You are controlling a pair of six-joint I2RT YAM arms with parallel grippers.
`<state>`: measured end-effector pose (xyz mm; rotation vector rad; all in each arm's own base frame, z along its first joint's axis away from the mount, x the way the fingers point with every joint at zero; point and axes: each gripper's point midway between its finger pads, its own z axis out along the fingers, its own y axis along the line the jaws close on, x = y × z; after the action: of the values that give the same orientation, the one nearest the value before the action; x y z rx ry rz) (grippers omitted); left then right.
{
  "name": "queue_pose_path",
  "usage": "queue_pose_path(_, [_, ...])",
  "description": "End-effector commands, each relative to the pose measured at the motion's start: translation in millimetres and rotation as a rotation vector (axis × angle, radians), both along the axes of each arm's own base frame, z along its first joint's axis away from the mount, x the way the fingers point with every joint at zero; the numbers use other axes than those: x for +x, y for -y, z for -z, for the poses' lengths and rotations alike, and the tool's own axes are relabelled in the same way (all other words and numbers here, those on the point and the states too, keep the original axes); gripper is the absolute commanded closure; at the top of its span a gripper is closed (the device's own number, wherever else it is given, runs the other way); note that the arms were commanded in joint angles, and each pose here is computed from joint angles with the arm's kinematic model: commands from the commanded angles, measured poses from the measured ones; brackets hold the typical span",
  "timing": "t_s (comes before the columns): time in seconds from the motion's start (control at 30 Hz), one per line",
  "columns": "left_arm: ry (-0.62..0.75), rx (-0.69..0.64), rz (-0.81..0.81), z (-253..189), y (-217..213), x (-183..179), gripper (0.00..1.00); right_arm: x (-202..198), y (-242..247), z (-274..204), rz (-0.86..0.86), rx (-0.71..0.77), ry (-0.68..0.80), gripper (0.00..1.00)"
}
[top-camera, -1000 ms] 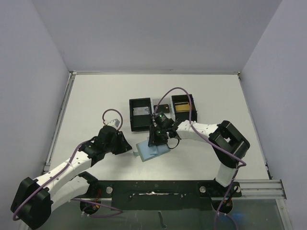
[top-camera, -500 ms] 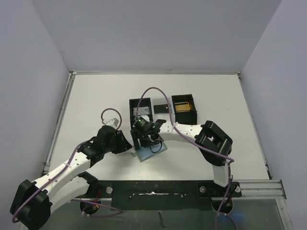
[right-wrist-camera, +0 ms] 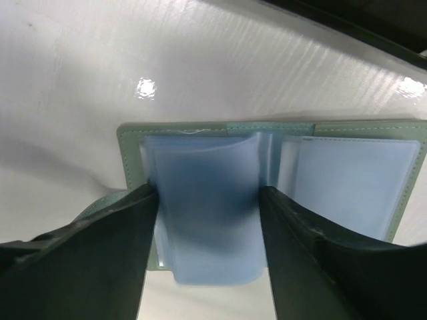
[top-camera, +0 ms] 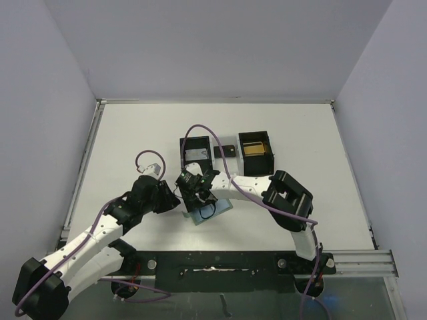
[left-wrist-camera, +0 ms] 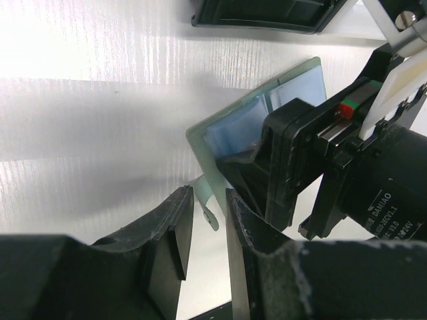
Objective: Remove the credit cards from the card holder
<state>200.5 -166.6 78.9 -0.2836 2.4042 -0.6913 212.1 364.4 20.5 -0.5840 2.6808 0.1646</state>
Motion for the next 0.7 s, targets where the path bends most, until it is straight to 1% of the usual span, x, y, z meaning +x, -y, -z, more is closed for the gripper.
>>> queue_pose_path(0.0, [0.047,-0.021,-0.020,-17.7,1.4,9.7,0.75,-10.2,25.9,23.8,0.011,-0.122,-0.043,0.48])
queue_pose_path(0.07, [0.046,-0.023,-0.018,-17.8,1.6,9.2,0.75,-8.5,21.5,19.2,0.018,-0.074,-0.051,0.58])
queue_pose_path(0.1, [0.047,-0.023,-0.020,-18.0,1.4,9.7,0.75,-7.6,20.2,16.7,0.025,-0.050,-0.056,0.61])
queue_pose_path(0.17, [0.049,-0.026,-0.017,-18.9,2.1,9.7,0.75,-3.6,18.2,9.3,0.043,-0.007,-0.053,0.62])
queue_pose_path(0.2, [0.050,-0.028,-0.018,-19.4,2.3,10.1,0.75,-1.3,18.2,3.3,0.049,0.010,-0.050,0.59])
queue_pose_path(0.3, [0.052,-0.032,-0.005,-20.5,4.7,10.6,0.75,5.1,14.5,-20.6,0.063,0.072,-0.028,0.41])
queue_pose_path(0.4, [0.058,-0.043,0.018,-24.8,10.3,12.8,0.74,15.3,14.2,-58.8,0.089,0.153,0.033,0.29])
queue_pose_path(0.47, [0.067,-0.044,0.025,-29.6,12.3,16.0,0.70,24.8,23.8,-83.8,0.123,0.189,0.090,0.22])
queue_pose_path(0.53, [0.080,-0.036,0.026,-35.5,12.7,20.9,0.63,38.1,41.1,-105.8,0.169,0.215,0.146,0.19])
queue_pose_path(0.67, [0.107,-0.011,0.012,-51.9,7.0,35.2,0.44,66.9,86.5,-147.2,0.245,0.255,0.282,0.15])
